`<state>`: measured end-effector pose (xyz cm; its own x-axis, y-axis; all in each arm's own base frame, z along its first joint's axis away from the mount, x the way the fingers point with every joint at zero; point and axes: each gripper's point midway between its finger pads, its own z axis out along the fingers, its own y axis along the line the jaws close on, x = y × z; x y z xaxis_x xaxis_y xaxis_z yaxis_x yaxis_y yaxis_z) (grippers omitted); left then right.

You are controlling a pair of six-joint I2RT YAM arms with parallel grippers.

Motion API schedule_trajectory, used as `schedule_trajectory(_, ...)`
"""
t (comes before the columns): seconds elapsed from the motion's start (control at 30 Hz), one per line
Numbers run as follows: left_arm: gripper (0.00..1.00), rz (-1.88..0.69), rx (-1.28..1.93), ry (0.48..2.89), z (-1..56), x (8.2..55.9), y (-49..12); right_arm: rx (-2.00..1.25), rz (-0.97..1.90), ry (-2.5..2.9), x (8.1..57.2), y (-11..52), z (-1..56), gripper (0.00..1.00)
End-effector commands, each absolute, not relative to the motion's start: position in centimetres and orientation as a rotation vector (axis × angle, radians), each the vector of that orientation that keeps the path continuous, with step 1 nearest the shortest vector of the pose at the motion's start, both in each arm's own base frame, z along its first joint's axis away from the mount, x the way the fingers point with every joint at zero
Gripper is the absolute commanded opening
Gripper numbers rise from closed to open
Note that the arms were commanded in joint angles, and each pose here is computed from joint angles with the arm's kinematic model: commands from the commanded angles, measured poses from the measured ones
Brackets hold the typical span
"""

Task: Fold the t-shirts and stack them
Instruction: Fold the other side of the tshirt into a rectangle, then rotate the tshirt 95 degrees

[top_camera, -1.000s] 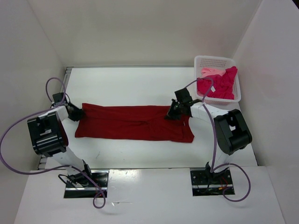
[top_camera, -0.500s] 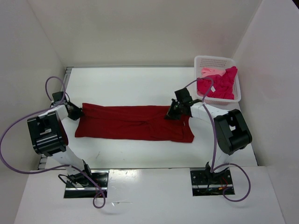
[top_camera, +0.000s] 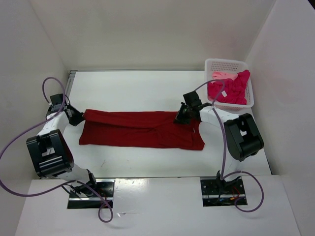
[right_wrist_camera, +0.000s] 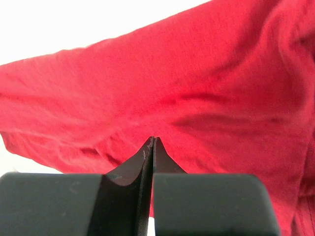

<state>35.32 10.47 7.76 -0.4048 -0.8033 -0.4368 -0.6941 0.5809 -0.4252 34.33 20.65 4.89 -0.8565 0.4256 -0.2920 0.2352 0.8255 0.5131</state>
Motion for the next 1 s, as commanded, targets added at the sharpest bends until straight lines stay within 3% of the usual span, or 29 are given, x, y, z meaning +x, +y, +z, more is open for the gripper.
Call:
schedule_trajectory(0.0, 0.0, -0.098, -1.178, 2.296, 7.2, 32.0, 11.0, 0.516, 0.647, 2.519, 37.6, 20.3, 6.5, 0.02)
schedule_trajectory(0.07, 0.02, -0.07, -1.176, 2.309, 7.0, 31.4, 11.1, 0.514, 0.652, 2.511, 37.7, 20.4, 6.6, 0.02)
schedule_trajectory(0.17, 0.25, -0.043, -1.192, 2.324, 6.3, 30.9, 11.2, 0.525, 0.655, 2.51, 37.7, 20.4, 6.6, 0.02)
schedule_trajectory(0.37, 0.46, -0.018, -1.215, 2.268, 7.8, 30.6, 11.6, 0.552, 0.597, 2.489, 38.5, 19.1, 6.6, 0.02)
schedule_trajectory(0.6, 0.32, -0.317, -1.078, 2.195, 10.8, 34.7, 7.0, 0.6, 0.522, 2.528, 39.1, 18.6, 4.0, 0.01)
schedule_trajectory(0.8, 0.3, -0.469, -0.794, 2.216, 14.6, 36.0, 0.9, 0.636, 0.508, 2.555, 40.8, 19.3, 1.8, 0.0)
schedule_trajectory(0.97, 0.3, -0.564, -0.653, 2.217, 16.8, 34.3, -3.2, 0.639, 0.556, 2.528, 45.2, 22.2, 2.1, 0.0)
